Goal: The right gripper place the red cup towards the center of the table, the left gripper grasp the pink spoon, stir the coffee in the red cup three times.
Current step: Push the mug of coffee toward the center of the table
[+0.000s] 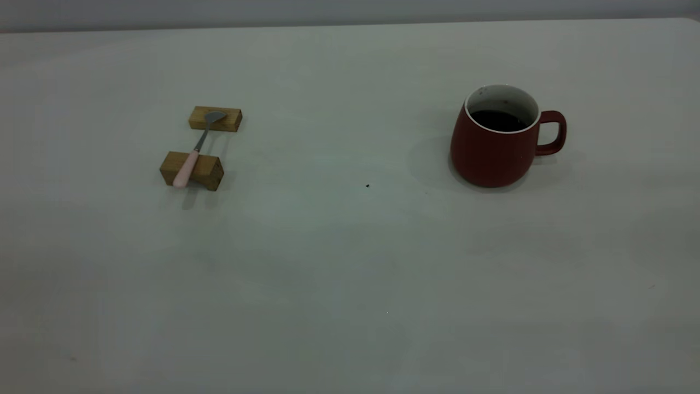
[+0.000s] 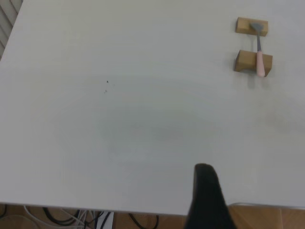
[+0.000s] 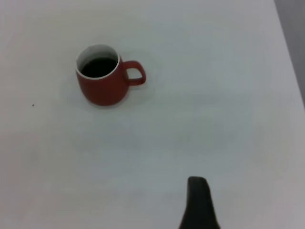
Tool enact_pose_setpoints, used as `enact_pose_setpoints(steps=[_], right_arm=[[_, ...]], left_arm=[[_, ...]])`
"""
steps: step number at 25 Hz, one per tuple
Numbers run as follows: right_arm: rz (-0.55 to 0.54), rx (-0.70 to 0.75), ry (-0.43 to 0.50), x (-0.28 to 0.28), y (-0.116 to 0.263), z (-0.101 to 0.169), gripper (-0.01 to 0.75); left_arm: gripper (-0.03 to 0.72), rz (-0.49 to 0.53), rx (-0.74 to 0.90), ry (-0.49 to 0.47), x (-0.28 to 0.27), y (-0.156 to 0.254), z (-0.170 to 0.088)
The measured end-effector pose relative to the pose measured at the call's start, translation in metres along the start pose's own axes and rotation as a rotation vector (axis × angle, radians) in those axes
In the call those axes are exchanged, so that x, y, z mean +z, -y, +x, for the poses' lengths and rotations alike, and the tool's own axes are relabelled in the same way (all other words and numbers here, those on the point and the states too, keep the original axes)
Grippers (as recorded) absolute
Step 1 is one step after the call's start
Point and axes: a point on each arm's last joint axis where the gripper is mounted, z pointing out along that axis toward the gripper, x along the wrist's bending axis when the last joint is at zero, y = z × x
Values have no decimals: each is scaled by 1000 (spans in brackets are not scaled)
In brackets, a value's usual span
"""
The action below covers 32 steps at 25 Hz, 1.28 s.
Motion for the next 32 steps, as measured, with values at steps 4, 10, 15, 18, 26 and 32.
enact_pose_setpoints(steps=[4,10,15,18,26,32], right_arm=[[64,-31,39,17,-39,-3,647],[246,-155,33,79,-94,-4,654],[342,-344,-19,148,-115,-3,654],[417,-432,-90,190,-117,0,653],[567,-642,-242,291,-112,19,647],[645,-769,-315,355,-98,23,647]], left_arm=[[583,0,0,0,0,0,0],[583,0,0,0,0,0,0],[583,0,1,0,0,0,0],[583,0,1,0,0,0,0],[583,0,1,0,0,0,0],[583,0,1,0,0,0,0]])
